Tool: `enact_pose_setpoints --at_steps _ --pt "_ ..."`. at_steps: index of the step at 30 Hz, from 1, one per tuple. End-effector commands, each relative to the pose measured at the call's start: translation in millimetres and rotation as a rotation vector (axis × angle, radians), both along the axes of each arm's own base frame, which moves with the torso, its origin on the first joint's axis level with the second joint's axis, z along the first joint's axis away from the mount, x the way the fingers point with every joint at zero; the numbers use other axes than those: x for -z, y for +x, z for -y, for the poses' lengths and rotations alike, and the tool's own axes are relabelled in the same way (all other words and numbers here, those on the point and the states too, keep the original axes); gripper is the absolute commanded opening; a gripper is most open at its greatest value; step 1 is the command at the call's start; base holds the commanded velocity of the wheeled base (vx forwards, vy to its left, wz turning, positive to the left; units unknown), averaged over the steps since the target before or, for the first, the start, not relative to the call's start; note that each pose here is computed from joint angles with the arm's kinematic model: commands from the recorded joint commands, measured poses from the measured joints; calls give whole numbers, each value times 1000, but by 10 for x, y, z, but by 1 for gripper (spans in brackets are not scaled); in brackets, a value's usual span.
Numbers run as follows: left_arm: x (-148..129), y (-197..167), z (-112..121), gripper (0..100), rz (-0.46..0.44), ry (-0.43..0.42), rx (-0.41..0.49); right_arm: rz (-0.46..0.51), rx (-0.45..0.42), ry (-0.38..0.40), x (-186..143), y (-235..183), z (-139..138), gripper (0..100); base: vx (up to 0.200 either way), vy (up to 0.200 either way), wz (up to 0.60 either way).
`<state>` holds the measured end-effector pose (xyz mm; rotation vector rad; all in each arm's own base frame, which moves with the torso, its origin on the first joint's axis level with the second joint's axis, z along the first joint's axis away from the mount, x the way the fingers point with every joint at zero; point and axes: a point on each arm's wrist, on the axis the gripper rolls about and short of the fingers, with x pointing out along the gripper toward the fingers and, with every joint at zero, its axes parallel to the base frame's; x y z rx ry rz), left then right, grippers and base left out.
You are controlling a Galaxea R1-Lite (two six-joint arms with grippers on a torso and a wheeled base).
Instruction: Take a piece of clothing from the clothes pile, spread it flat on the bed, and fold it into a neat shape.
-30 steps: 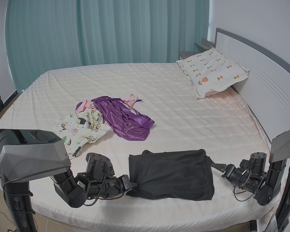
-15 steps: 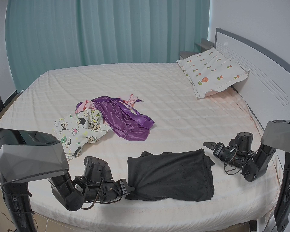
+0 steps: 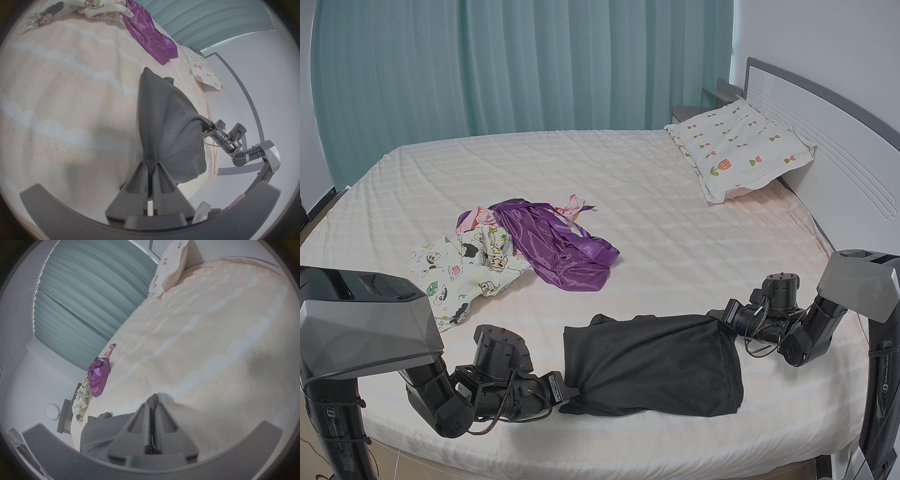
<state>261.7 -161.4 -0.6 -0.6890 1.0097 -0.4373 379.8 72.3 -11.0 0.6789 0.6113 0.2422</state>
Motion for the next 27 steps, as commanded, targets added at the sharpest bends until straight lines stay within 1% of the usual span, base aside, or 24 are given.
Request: enact_pose_setpoints --at_steps 1,3,4,7,14,15,16,17,20,23,24,27 --pt "2 1 0 0 0 2 -3 15 24 9 4 66 50 0 0 0 0" --pt "2 1 -1 0 1 4 -6 17 33 11 7 81 72 0 0 0 0" --pt "7 2 -2 0 3 9 -13 21 53 26 -10 106 118 0 0 0 0" --pt "17 6 -8 0 3 16 -21 22 78 51 -31 128 164 0 0 0 0" --pt "22 11 -16 0 1 16 -25 29 97 87 -24 126 177 0 0 0 0" --pt "17 11 -16 0 0 14 -27 25 95 86 -20 112 172 100 0 0 0" --pt "12 11 -16 0 -3 9 -32 24 96 87 -26 106 173 100 0 0 0" --pt "1 12 -10 100 -5 3 -36 21 96 87 -25 88 175 100 0 0 0" --pt "-55 31 1 100 3 -19 -48 38 98 92 -110 27 189 100 0 0 0" --pt "-147 39 -10 100 29 -35 -52 52 109 92 -215 -67 247 100 0 0 0" --pt "-231 57 -28 100 54 -50 -60 57 124 92 -292 -150 313 100 0 0 0" --pt "-259 69 -37 100 62 -56 -65 56 128 91 -315 -186 333 100 0 0 0"
